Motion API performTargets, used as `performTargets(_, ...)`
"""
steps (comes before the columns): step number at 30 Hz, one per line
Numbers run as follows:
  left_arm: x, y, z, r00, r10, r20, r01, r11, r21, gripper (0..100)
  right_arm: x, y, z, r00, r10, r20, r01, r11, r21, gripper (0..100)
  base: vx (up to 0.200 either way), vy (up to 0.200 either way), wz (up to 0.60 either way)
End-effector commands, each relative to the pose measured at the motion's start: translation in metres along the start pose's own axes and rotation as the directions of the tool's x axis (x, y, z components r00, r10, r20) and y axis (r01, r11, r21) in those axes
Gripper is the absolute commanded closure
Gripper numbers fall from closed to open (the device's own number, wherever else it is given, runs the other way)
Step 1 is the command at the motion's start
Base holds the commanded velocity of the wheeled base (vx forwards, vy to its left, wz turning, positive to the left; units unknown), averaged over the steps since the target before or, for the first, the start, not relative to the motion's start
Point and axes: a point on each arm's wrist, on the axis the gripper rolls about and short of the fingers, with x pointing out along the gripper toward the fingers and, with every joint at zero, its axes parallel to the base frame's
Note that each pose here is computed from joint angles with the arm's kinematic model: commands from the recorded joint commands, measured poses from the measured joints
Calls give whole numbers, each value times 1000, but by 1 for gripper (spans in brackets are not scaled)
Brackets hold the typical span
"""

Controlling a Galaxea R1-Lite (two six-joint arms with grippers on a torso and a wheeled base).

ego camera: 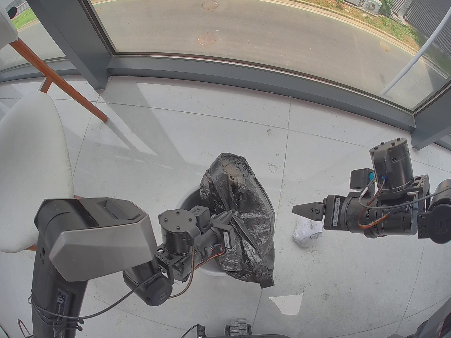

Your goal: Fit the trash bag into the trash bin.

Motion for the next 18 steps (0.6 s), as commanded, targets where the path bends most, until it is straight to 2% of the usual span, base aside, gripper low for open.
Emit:
performTargets(1,-22,9,24,999,19,37,-17,999,-45,100,0,-2,-2,1000,-5,-5,5,1000,1,0,0,0,0)
performTargets(9,-51,16,56,996,31,86,-22,994,-104,100,1,0,-3,1000,0,-9,0,1000,-4,0,0,0,0)
performTargets(13,-61,17,62,996,12,86,-2,993,-118,100,0,0,-2,1000,-1,-5,1,1000,-3,0,0,0,0)
performTargets(18,-71,29,58,997,56,52,-50,992,-119,100,-2,0,-2,1000,1,-1,-1,1000,-3,0,0,0,0)
